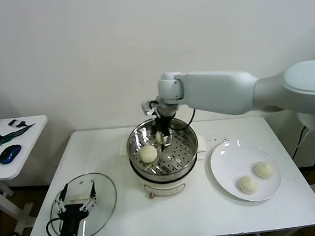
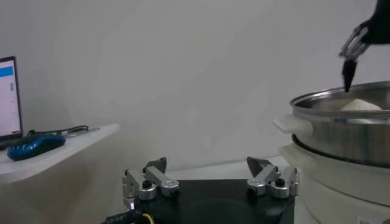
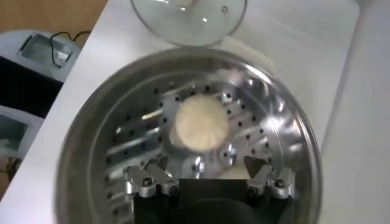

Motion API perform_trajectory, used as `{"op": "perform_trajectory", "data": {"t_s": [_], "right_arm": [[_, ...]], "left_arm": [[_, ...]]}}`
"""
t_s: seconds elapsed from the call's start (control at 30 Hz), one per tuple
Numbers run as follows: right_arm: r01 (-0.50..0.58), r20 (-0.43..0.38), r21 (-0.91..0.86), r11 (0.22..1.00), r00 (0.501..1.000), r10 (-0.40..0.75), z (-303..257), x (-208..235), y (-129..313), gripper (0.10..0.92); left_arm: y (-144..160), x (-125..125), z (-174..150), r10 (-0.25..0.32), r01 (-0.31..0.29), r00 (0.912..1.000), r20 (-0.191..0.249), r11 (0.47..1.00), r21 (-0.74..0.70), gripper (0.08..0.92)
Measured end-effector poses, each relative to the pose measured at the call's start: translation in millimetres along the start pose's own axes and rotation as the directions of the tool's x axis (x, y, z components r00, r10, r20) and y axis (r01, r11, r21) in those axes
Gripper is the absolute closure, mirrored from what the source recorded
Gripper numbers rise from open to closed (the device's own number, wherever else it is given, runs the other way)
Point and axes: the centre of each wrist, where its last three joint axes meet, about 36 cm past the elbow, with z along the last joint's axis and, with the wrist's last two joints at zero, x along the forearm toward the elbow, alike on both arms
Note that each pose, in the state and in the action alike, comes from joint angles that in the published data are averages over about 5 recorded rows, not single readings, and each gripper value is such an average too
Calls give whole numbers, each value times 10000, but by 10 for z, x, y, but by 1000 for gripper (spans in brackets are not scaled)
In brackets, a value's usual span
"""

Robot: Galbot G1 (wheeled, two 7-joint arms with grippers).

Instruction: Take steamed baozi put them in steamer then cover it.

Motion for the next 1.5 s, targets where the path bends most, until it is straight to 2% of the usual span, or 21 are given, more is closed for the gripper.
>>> {"op": "perform_trajectory", "data": {"t_s": [0.2,0.37,0.77,1.13,1.5], "right_arm": [[-13,8,-450,9990,10000,14,607,231,356,200],[11,34,-940,9956,10000,-8,1132,248,736,200],[417,-53,-2201,9746,9990,-440,2160,-328,1592,200],[832,-427,-2955,9517,9941,-1002,2670,-887,2046,200],[1132,-569,-3111,9436,9889,-1373,2765,-1251,2131,200]], "left_arm": [[9,22,8,-35,34,10000,-53,10000,-23,177],[27,27,6,-94,93,9999,-92,9999,-125,177],[-6,61,9,-172,164,9996,-232,9994,-312,177],[-25,99,75,-230,207,9987,-464,9986,-487,177],[-8,128,122,-326,290,9976,-605,9978,-593,177]]}}
